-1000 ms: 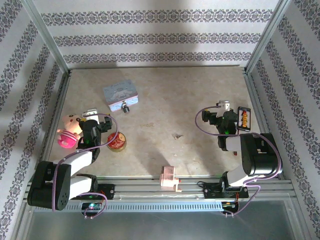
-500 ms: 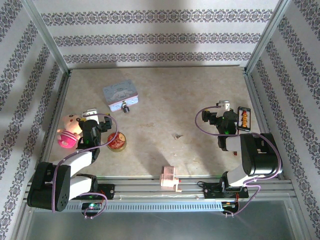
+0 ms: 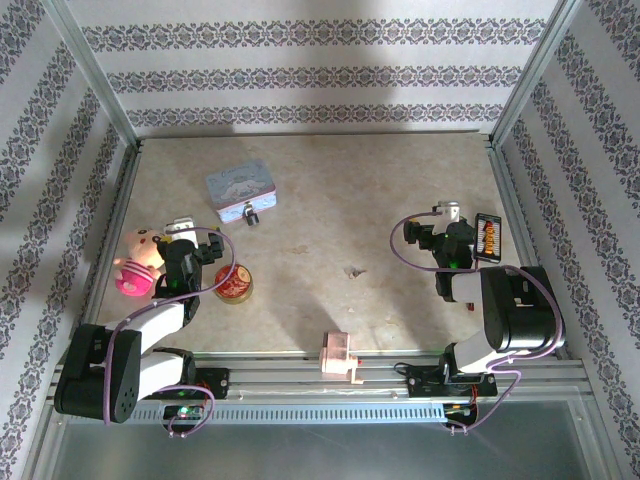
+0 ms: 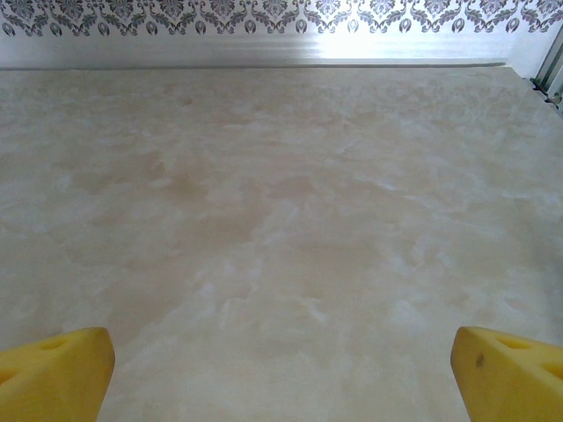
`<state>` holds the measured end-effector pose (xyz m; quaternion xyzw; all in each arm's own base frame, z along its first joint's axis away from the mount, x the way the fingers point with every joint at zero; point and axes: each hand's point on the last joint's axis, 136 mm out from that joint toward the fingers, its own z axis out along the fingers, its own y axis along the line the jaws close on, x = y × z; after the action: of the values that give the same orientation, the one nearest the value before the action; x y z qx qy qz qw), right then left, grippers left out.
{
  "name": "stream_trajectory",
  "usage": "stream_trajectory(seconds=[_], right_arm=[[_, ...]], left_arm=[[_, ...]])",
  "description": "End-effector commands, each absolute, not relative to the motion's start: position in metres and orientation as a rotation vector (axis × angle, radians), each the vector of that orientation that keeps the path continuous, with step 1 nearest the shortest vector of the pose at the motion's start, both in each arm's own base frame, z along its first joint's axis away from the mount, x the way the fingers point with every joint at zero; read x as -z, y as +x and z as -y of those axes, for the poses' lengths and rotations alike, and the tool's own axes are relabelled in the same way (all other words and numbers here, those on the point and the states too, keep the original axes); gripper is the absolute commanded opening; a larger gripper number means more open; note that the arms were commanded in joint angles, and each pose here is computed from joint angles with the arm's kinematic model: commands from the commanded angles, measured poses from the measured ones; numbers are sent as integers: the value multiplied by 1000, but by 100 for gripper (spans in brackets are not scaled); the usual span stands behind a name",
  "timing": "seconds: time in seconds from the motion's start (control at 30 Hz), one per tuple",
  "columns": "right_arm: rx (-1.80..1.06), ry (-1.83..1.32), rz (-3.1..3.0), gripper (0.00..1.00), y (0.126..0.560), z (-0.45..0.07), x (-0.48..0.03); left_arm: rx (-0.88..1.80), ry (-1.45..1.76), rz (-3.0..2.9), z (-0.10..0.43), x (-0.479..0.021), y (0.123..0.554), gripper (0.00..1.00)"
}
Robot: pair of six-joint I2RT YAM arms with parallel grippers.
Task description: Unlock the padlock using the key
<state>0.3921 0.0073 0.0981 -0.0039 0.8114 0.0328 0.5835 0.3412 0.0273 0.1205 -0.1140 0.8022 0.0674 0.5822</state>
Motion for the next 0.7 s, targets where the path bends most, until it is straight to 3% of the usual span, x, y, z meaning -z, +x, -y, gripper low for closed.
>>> stream_trajectory(seconds=[0.0,0.67], right_arm=[[-85,-3,-1858,98,398,-7,-108],[-79,6,-1858,98,399,-5,-109]], left_arm=[[-187,-284,-1839,-35,-129,343,99],[-203,-289,-1827,-38,-136,341,99]])
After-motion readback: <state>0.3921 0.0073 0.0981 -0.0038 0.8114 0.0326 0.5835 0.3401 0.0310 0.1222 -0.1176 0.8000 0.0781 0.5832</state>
